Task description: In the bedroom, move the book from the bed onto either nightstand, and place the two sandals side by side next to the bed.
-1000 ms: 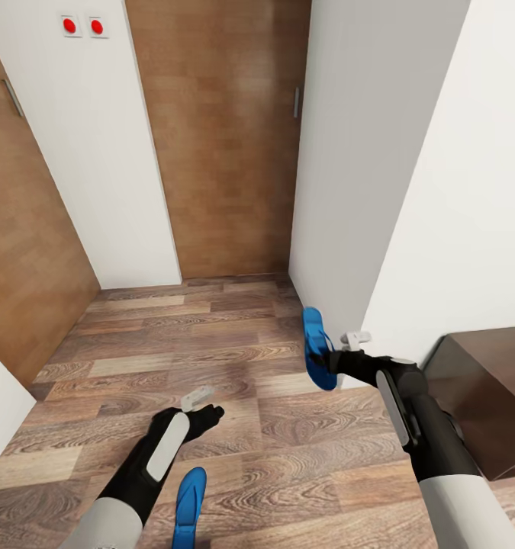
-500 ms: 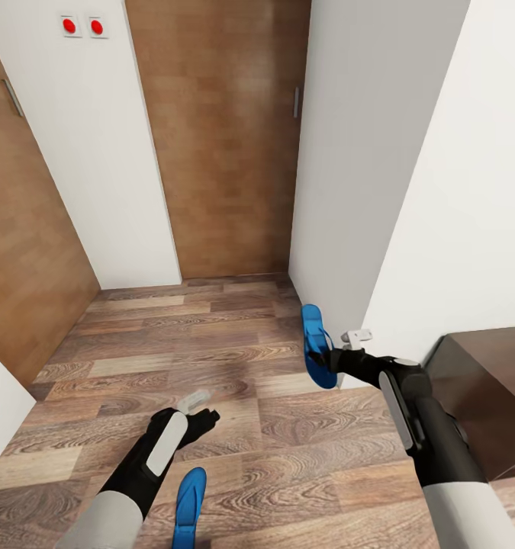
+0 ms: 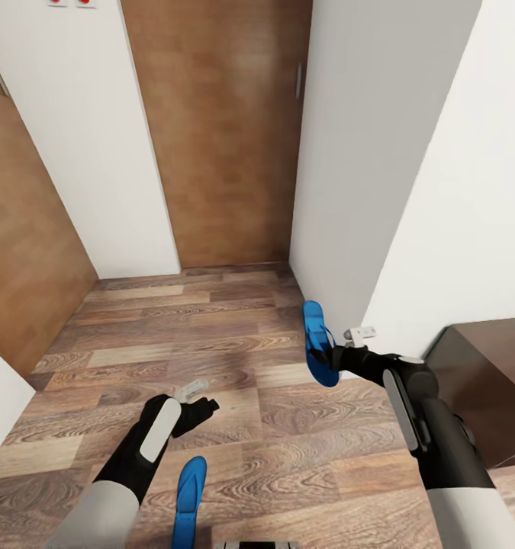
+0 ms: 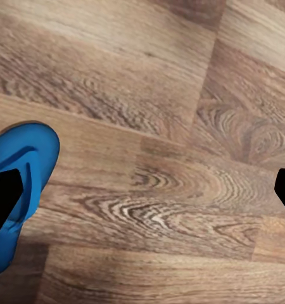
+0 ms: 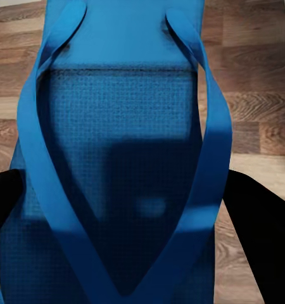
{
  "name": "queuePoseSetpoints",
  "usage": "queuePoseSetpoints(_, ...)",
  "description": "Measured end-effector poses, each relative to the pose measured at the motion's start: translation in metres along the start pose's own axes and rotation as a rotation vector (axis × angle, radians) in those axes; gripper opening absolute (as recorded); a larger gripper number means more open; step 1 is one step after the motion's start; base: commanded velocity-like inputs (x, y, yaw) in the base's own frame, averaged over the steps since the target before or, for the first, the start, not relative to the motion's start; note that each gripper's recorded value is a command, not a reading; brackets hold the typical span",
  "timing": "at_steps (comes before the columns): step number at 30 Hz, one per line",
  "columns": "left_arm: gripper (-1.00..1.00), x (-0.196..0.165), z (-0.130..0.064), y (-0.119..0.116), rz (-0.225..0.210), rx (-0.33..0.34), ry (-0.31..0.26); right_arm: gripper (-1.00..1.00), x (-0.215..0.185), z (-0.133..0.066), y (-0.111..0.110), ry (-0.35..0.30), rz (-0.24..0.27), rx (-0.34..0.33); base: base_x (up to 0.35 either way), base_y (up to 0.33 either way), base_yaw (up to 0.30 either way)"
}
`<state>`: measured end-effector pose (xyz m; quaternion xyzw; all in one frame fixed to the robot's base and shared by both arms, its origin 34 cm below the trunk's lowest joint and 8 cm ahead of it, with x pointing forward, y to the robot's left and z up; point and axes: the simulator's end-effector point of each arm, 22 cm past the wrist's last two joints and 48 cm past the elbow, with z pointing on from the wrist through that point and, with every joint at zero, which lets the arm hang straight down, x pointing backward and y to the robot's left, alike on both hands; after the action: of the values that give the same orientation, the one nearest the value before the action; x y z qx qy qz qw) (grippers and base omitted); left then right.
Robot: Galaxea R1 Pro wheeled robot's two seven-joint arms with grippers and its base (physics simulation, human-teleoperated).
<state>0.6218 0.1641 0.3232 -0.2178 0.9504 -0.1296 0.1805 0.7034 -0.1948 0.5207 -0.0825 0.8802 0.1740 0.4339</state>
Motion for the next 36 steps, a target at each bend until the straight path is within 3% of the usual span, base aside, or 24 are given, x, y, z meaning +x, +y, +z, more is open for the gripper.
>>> queuePoseSetpoints(13,1.0,0.004,0.019,0.009,-0.004,-0.014,0.022,-1.0,0.076,0.046,0.006,0.119,0.005,-0.026,0.0,0.0,0.0)
queuePoseSetpoints(36,1.0,0.036,0.059,0.037,-0.025,-0.065,0.094,-1.0,0.134,0.075,-0.013,0.217,0.041,0.005,0.0,0.0,0.0)
